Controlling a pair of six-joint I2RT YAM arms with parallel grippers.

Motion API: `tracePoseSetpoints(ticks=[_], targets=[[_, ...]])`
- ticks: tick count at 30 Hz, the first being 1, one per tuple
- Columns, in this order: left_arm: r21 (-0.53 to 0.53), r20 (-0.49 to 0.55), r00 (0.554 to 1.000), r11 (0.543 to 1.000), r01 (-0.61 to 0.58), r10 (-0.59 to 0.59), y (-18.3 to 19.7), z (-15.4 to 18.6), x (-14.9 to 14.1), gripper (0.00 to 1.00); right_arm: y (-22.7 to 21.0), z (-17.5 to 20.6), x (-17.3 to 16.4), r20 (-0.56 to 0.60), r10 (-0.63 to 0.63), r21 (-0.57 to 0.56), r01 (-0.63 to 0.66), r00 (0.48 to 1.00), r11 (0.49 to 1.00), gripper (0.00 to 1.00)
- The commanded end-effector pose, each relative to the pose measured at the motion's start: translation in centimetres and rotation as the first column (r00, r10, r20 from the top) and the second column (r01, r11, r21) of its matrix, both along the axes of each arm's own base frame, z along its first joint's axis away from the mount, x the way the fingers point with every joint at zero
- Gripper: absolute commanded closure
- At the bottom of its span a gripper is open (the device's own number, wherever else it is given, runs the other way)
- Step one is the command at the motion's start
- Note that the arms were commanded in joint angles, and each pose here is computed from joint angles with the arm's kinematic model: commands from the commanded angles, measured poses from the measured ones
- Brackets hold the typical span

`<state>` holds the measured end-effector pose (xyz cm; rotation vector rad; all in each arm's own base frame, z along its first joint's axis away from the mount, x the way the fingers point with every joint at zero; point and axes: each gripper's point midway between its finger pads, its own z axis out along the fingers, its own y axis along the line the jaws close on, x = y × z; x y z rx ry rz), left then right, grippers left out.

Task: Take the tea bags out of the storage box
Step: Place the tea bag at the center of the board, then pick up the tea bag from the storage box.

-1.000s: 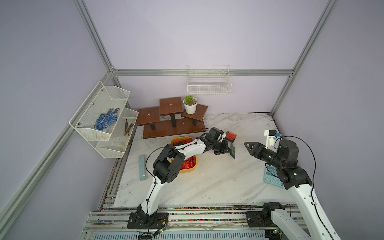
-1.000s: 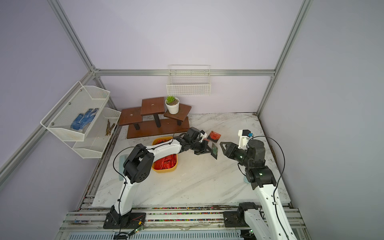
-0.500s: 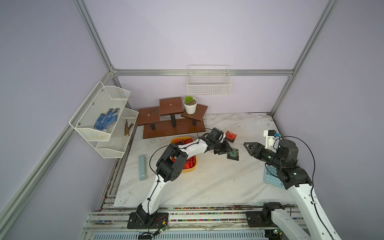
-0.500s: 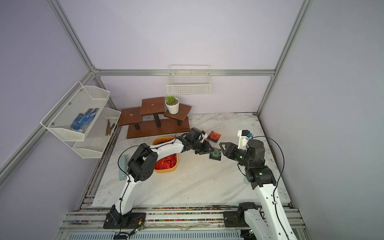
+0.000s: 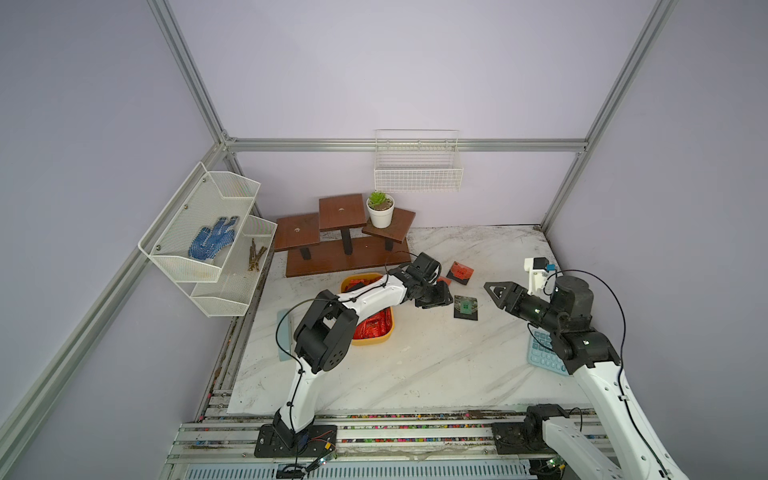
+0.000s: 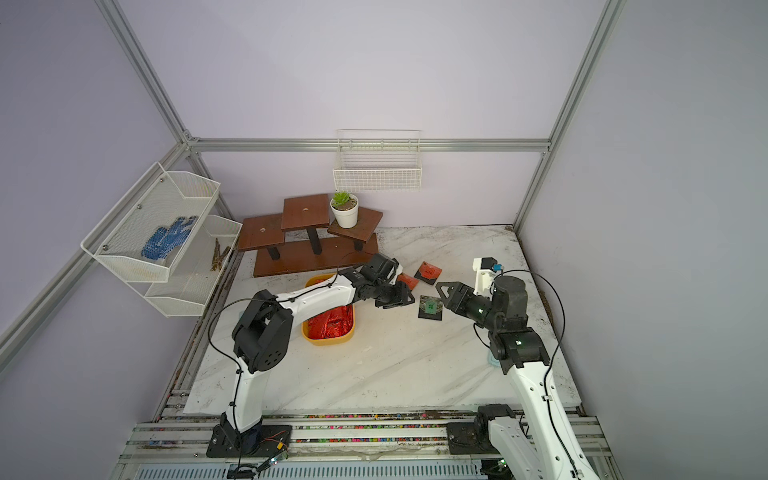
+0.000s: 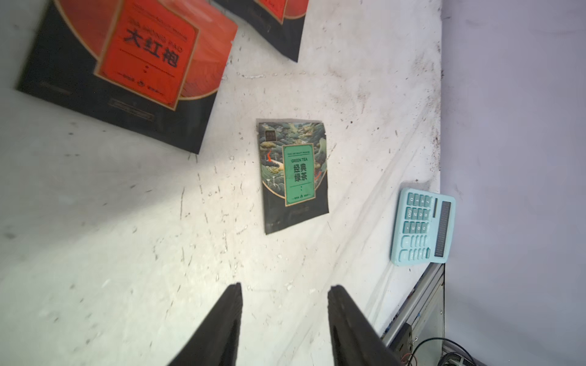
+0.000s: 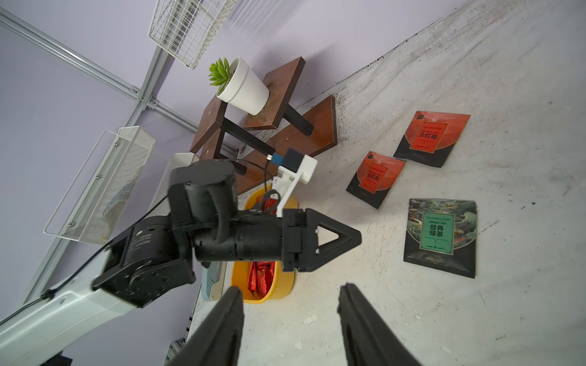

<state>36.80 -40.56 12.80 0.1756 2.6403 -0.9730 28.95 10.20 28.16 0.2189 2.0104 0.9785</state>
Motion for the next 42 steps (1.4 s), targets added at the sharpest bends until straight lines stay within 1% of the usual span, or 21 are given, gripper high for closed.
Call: tracePoseSetpoints(ticks=[1, 4, 8, 12, 13, 14, 18, 20, 23, 26, 30, 33, 38, 40, 42], targets=[[0.004, 0.136, 0.99, 1.0, -0.019, 0.018, 2.2, 5.4, -0.5, 0.53, 0.5, 0.3, 0.4, 0.023, 0.025, 0.03, -0.026, 0.999, 0.999, 0.47], [0.02, 0.168, 0.985, 0.999, -0.051, 0.047, 4.4, 6.8, -1.4, 0.53, 1.0, 0.1, 0.7, 0.017, 0.043, 0.047, -0.043, 0.999, 0.998, 0.48], [0.028, 0.201, 0.972, 0.992, -0.127, 0.119, 8.6, 8.3, -2.5, 0.53, 2.3, -0.3, 1.2, 0.007, 0.076, 0.054, -0.076, 0.997, 0.996, 0.5], [0.039, 0.211, 0.952, 0.972, -0.233, 0.22, 14.2, 8.6, -3.7, 0.53, 4.8, -0.9, 1.4, -0.009, 0.12, 0.037, -0.119, 0.993, 0.992, 0.5], [0.043, 0.203, 0.948, 0.966, -0.257, 0.243, 15.3, 8.2, -3.9, 0.53, 5.5, -0.9, 1.4, -0.007, 0.131, 0.032, -0.131, 0.991, 0.991, 0.5], [0.022, 0.217, 0.937, 0.958, -0.285, 0.273, 17.0, 9.1, -4.5, 0.53, 6.4, -1.1, 1.5, -0.01, 0.147, 0.028, -0.147, 0.989, 0.989, 0.5], [0.024, 0.218, 0.898, 0.918, -0.396, 0.381, 22.3, 8.7, -6.0, 0.51, 9.7, -1.8, 1.7, -0.029, 0.204, 0.03, -0.204, 0.978, 0.979, 0.51], [0.033, 0.229, 0.87, 0.89, -0.455, 0.436, 25.0, 8.4, -7.0, 0.49, 11.3, -2.3, 2.0, -0.036, 0.227, 0.022, -0.227, 0.973, 0.974, 0.51], [0.04, 0.237, 0.836, 0.855, -0.518, 0.495, 28.2, 8.0, -8.4, 0.46, 14.2, -3.0, 2.2, -0.054, 0.275, 0.015, -0.275, 0.96, 0.961, 0.51], [0.061, 0.23, 0.811, 0.824, -0.563, 0.537, 30.7, 7.3, -9.7, 0.44, 17.3, -3.9, 2.3, -0.077, 0.323, 0.001, -0.324, 0.943, 0.946, 0.52], [0.068, 0.198, 0.8, 0.806, -0.588, 0.567, 32.5, 5.9, -10.9, 0.42, 21.5, -5.2, 2.6, -0.107, 0.382, -0.031, -0.387, 0.918, 0.922, 0.53], [0.068, 0.142, 0.798, 0.798, -0.599, 0.586, 33.1, 4.0, -11.4, 0.42, 24.1, -6.1, 3.1, -0.128, 0.407, -0.053, -0.416, 0.904, 0.908, 0.53], [0.045, 0.043, 0.802, 0.801, -0.597, 0.595, 33.2, 0.8, -12.2, 0.43, 27.5, -9.3, 3.9, -0.188, 0.431, -0.094, -0.453, 0.882, 0.887, 0.54], [0.038, 0.024, 0.801, 0.8, -0.598, 0.598, 33.3, 0.1, -12.6, 0.43, 28.6, -10.4, 4.0, -0.21, 0.442, -0.112, -0.47, 0.872, 0.875, 0.55], [0.015, 0.02, 0.802, 0.802, -0.597, 0.597, 33.1, 0.2, -12.7, 0.43, 29.5, -11.7, 4.0, -0.239, 0.444, -0.131, -0.482, 0.864, 0.866, 0.56]])
